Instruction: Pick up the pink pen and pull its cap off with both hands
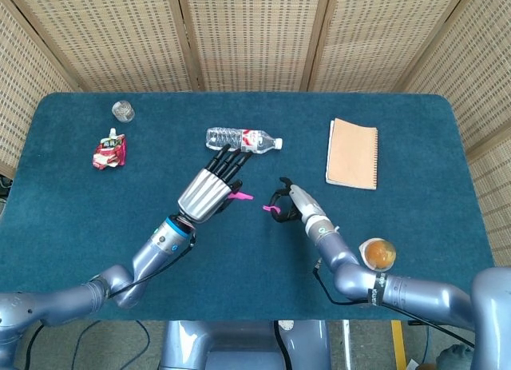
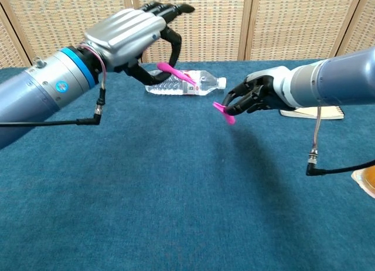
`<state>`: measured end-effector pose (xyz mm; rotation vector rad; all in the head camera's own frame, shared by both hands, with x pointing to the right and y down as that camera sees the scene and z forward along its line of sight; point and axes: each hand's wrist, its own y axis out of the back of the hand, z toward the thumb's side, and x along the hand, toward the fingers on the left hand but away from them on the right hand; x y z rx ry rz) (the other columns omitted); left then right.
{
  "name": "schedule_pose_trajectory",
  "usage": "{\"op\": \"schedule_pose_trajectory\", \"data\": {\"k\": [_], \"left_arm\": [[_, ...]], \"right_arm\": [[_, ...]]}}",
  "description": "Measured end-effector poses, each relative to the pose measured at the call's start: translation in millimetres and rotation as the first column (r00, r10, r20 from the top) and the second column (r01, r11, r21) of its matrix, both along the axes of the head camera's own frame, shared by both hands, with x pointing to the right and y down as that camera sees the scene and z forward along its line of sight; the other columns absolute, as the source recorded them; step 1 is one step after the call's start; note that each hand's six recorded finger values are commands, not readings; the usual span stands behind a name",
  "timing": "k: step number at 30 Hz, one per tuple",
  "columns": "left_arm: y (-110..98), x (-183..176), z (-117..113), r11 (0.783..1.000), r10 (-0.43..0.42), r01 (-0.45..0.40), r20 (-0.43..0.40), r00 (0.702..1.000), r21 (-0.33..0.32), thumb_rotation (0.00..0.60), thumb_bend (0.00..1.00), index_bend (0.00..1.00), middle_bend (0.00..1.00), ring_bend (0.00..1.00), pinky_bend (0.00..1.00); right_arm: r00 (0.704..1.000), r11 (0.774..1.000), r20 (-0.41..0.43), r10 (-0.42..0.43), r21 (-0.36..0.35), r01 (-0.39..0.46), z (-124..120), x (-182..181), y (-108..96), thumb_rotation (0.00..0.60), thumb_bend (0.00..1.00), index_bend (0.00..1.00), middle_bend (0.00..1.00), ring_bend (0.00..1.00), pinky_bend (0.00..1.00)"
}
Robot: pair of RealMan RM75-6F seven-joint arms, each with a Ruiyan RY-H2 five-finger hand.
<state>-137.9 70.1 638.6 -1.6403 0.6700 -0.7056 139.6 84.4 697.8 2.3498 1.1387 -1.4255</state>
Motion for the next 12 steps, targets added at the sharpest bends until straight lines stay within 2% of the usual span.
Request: {"op": "schedule_pose_trajectory", "data": {"k": [12], "left_arm": [[-32.9,-48.5,-23.9,0.991,-0.126,0.127,-0.014,0.992,0.043,0.600,0.47,0.82,0.00,0.00,0.00]], "right_arm": [[0.999,1.000,-0.029,0.027,0.017,-0.026,-7.4,25.1,-5.9,0.600,0.64,0.67,0.04,0.00,0.00]]}}
